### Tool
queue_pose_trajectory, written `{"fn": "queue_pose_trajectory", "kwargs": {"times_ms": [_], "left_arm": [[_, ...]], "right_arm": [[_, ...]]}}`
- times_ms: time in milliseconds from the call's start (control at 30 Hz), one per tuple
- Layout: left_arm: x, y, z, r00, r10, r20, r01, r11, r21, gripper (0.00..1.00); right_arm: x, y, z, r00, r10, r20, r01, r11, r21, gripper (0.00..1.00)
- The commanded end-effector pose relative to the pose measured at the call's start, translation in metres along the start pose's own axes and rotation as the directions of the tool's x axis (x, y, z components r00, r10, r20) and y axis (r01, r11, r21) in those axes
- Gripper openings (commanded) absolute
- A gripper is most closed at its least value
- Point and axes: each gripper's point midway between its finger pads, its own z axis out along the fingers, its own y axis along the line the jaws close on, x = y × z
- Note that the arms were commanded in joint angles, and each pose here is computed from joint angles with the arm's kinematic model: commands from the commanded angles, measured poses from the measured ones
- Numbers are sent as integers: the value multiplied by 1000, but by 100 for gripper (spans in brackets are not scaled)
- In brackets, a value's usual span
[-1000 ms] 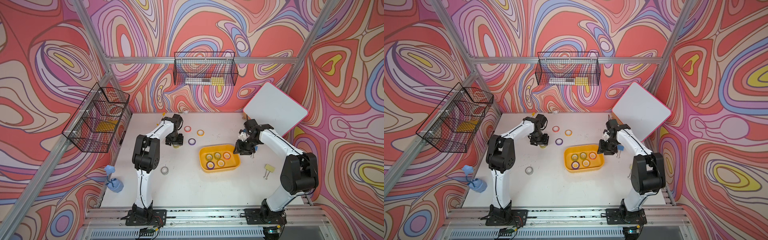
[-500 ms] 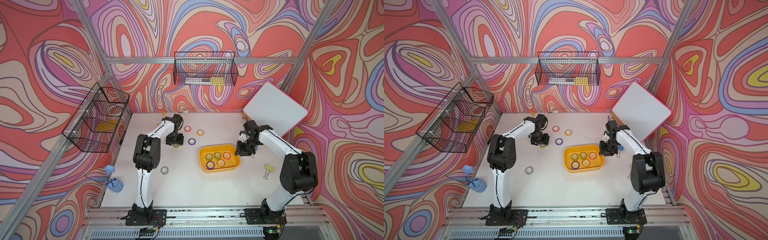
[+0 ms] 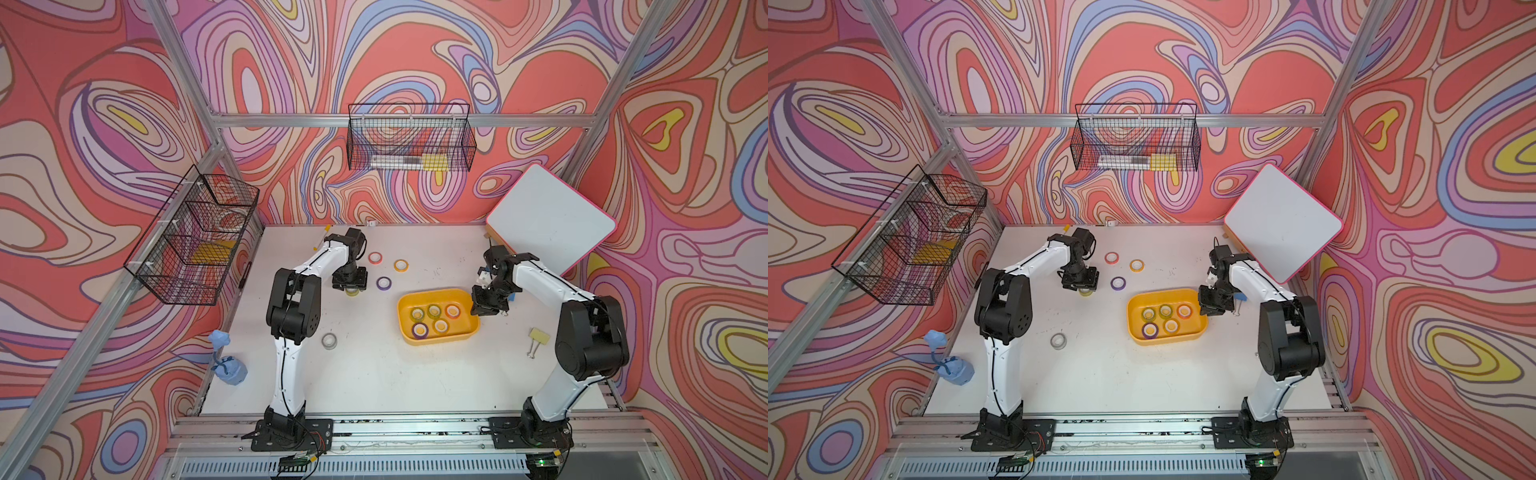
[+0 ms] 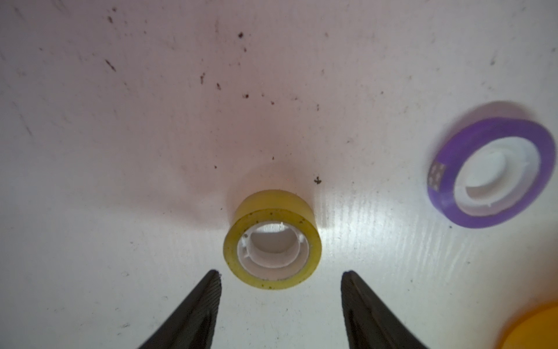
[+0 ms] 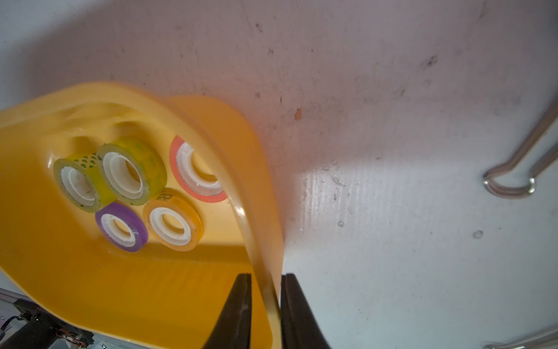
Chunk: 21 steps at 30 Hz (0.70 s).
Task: Put the transparent tape into the storage box
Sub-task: Move the storage box to the center of the board.
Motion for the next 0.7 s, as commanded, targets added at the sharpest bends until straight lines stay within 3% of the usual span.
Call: {"fn": "queue_pose_trajectory", "kwargs": {"times_ms": [0, 667], "left_arm": [[4, 1, 7, 1000, 3, -19, -3, 1000, 10, 66], [-3, 3, 16, 1000, 2, -18, -2, 1000, -9, 68]], "right_arm": [[1, 0, 5, 1000, 3, -4, -3, 1000, 3, 17], [2, 18, -8, 999, 3, 37, -1, 997, -73, 3]]}}
